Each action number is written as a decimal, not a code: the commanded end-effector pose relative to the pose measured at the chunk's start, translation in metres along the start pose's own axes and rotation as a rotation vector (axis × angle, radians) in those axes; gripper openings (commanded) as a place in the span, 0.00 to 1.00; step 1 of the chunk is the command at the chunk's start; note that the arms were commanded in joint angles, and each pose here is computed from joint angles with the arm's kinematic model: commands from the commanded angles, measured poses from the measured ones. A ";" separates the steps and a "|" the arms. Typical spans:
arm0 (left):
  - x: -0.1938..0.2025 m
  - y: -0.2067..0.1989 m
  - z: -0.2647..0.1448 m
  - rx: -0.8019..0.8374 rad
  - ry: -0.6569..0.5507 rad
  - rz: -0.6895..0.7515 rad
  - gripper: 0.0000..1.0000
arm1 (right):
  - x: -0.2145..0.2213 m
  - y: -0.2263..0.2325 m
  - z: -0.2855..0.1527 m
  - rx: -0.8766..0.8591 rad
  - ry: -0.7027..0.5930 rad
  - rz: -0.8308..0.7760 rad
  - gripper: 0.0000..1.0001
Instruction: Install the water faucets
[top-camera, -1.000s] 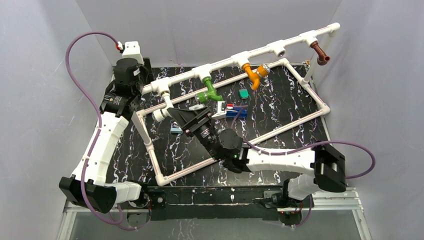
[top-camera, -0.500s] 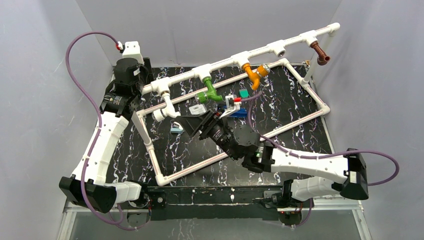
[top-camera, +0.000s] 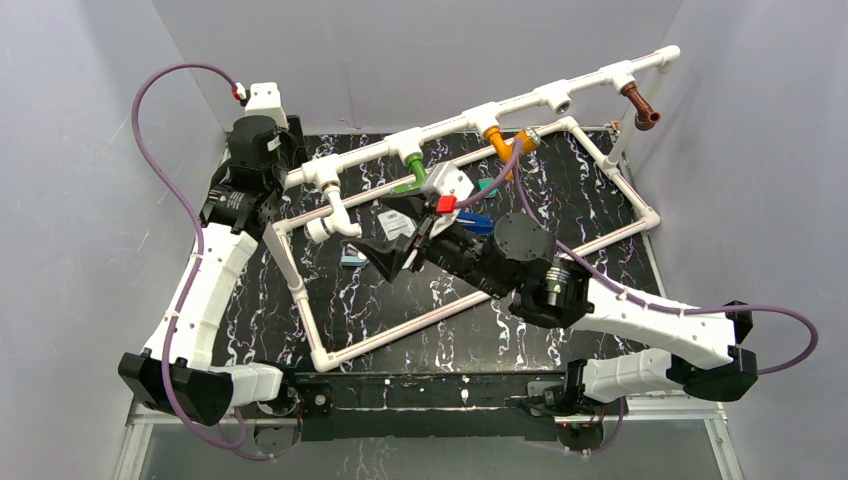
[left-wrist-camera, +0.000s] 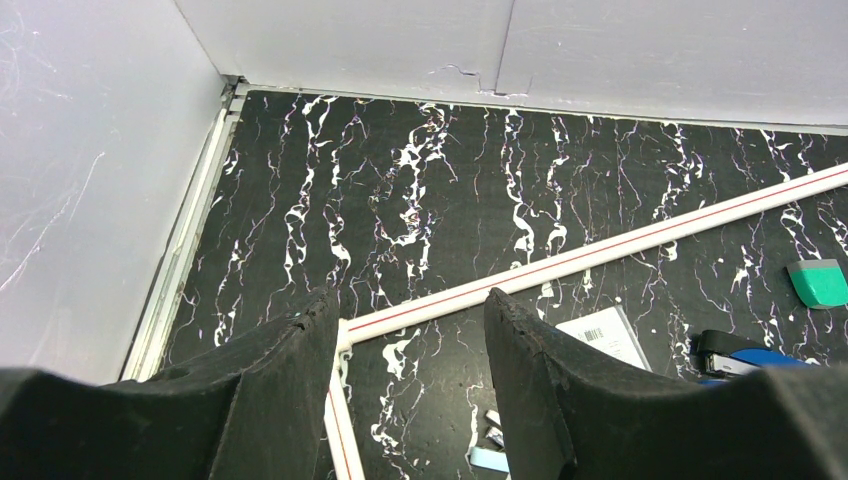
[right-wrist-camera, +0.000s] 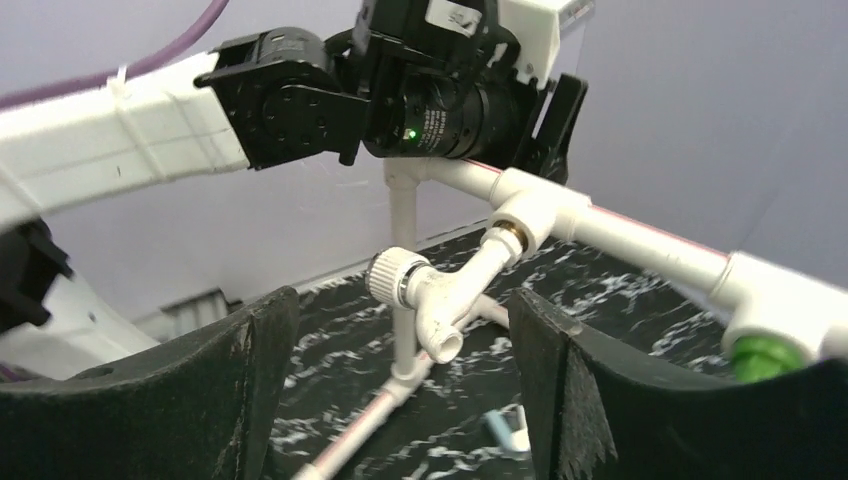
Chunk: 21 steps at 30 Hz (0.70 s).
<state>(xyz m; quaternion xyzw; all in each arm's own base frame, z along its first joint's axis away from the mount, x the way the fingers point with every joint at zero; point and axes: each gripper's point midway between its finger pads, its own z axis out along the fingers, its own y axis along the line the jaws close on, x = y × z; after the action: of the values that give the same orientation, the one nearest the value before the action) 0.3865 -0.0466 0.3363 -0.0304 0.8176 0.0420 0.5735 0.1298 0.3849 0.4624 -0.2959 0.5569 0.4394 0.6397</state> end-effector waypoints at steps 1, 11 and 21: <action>0.103 -0.024 0.002 0.080 0.350 0.110 0.53 | -0.006 0.007 -0.001 -0.148 0.049 -0.436 0.84; 0.107 -0.025 0.003 0.077 0.358 0.122 0.53 | 0.023 0.003 0.014 -0.305 0.114 -1.055 0.86; 0.108 -0.027 0.004 0.075 0.361 0.134 0.53 | 0.045 0.001 0.044 -0.248 0.157 -1.494 0.89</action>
<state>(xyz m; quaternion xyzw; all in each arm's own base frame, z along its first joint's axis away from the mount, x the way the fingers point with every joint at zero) 0.3868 -0.0476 0.3351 -0.0287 0.8187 0.0446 0.5718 0.1394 0.4239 0.4195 -0.6872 0.2599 0.0400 0.6772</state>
